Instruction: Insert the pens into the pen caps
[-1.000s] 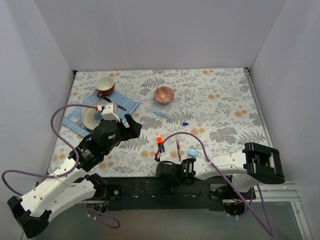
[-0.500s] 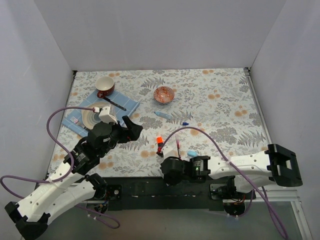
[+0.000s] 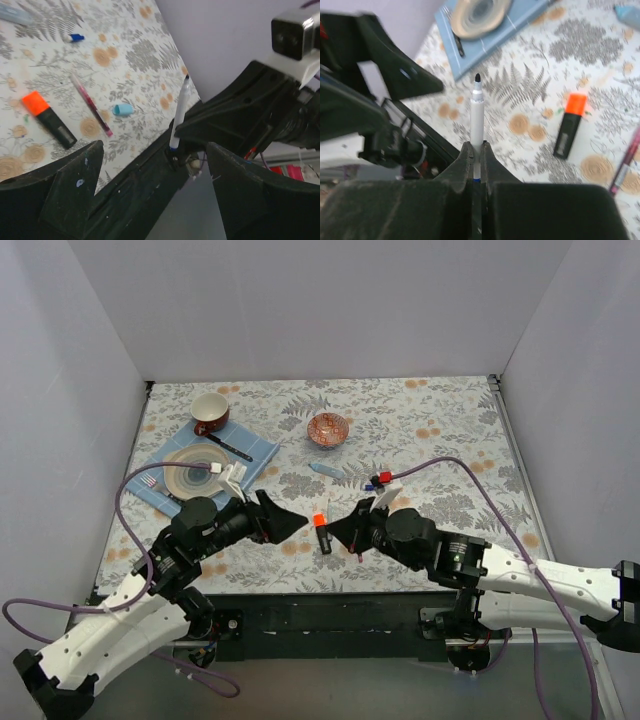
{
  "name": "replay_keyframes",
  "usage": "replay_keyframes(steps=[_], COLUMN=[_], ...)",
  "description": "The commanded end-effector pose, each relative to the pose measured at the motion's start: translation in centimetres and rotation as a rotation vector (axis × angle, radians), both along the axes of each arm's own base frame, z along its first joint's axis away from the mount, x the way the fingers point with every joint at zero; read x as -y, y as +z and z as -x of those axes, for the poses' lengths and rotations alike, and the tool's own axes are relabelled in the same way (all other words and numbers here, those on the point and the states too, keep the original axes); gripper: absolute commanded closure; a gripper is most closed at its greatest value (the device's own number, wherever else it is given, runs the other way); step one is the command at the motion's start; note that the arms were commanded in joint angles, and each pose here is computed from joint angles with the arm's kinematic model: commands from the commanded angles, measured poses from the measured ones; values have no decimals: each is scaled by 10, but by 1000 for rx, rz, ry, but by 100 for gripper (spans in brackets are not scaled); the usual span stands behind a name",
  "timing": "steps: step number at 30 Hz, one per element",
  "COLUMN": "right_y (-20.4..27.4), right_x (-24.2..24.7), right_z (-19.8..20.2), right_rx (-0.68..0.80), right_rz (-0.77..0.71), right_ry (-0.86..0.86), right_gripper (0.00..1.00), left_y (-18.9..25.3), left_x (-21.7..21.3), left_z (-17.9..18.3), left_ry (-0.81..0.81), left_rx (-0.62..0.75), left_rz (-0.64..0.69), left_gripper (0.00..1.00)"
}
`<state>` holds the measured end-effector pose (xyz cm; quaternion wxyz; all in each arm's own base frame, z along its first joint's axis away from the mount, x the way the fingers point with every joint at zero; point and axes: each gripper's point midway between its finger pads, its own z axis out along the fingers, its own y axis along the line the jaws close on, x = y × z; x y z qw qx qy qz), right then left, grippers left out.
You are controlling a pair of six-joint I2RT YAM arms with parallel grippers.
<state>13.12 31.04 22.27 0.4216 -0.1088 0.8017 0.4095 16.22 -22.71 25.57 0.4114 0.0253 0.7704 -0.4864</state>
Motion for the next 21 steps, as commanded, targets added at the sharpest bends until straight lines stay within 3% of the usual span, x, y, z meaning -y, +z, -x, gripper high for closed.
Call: replay_keyframes(steps=[1, 5, 14, 21], right_y=[57, 71, 79, 69], right_x=[-1, -2, -9, -15], right_z=[-21, -21, -13, -3], right_rx=[118, 131, 117, 94], right_rz=[-235, -326, -404, -420], right_ry=[-98, -105, -57, 1], right_gripper=[99, 99, 99, 99], left_y=[22, 18, 10, 11], left_x=[32, 49, 63, 65], left_z=[33, 46, 37, 35], left_ry=[-282, -426, -459, -463], left_rx=[55, 45, 58, 57], left_rz=[145, 174, 180, 187], left_gripper=[18, 20, 35, 81])
